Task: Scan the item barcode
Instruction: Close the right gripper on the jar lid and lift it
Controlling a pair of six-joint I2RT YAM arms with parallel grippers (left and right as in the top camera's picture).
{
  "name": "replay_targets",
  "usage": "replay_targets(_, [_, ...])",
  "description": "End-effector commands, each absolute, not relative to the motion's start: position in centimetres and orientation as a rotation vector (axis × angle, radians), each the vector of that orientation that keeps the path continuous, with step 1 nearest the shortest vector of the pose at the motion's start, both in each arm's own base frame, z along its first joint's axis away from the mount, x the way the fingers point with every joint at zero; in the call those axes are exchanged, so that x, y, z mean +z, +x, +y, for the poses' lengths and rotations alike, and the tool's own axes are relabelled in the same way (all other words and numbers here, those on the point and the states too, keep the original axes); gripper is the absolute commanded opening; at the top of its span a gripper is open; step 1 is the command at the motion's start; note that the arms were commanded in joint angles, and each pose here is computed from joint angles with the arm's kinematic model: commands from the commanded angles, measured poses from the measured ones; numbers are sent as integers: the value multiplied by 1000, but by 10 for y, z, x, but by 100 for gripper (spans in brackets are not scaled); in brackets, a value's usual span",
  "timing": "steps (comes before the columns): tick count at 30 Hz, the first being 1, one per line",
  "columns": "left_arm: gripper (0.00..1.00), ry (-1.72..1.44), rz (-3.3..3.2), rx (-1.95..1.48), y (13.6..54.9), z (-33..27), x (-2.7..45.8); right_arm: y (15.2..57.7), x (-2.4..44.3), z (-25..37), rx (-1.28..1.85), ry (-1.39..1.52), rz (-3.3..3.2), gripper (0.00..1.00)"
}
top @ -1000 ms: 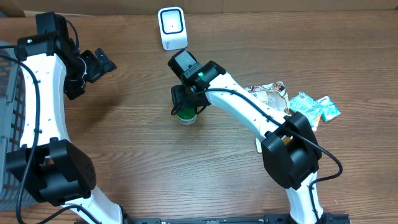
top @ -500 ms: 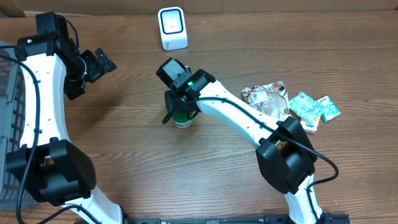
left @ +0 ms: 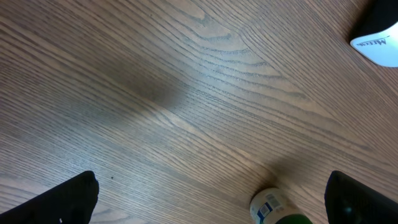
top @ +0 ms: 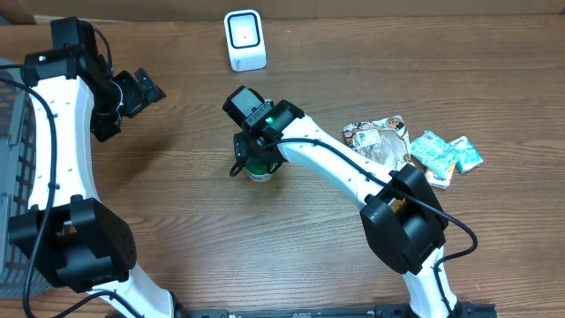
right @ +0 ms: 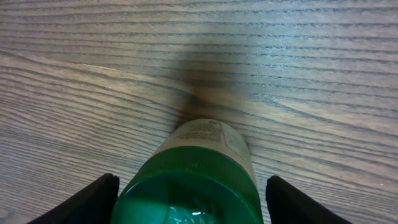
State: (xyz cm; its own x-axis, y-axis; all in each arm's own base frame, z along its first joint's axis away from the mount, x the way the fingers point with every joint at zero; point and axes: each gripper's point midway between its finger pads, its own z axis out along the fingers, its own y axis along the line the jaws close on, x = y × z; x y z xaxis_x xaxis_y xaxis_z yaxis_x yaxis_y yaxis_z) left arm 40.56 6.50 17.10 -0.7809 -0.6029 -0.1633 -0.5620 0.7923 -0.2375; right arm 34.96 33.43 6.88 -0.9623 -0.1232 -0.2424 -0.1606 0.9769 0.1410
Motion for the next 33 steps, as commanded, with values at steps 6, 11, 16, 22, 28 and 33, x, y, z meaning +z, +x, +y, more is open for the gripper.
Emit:
replay_targets(6, [99, -887, 2767, -249, 407, 62, 167, 343, 60, 339, 232, -247, 2906, 71])
replay_targets(11, [100, -888, 2766, -249, 407, 63, 167, 337, 60, 347, 233, -376, 2886, 79])
replay_targets(16, [99, -887, 2766, -249, 407, 62, 168, 335, 59, 348, 226, -400, 2885, 79])
replay_targets(22, [100, -887, 2767, -249, 407, 62, 167, 332, 52, 345, 209, -402, 2902, 78])
replay_targets(28, [100, -887, 2767, -249, 407, 62, 167, 332, 52, 344, 208, -400, 2904, 70])
replay_targets(33, [99, -887, 2766, -249, 407, 62, 168, 333, 52, 343, 208, -397, 2902, 61])
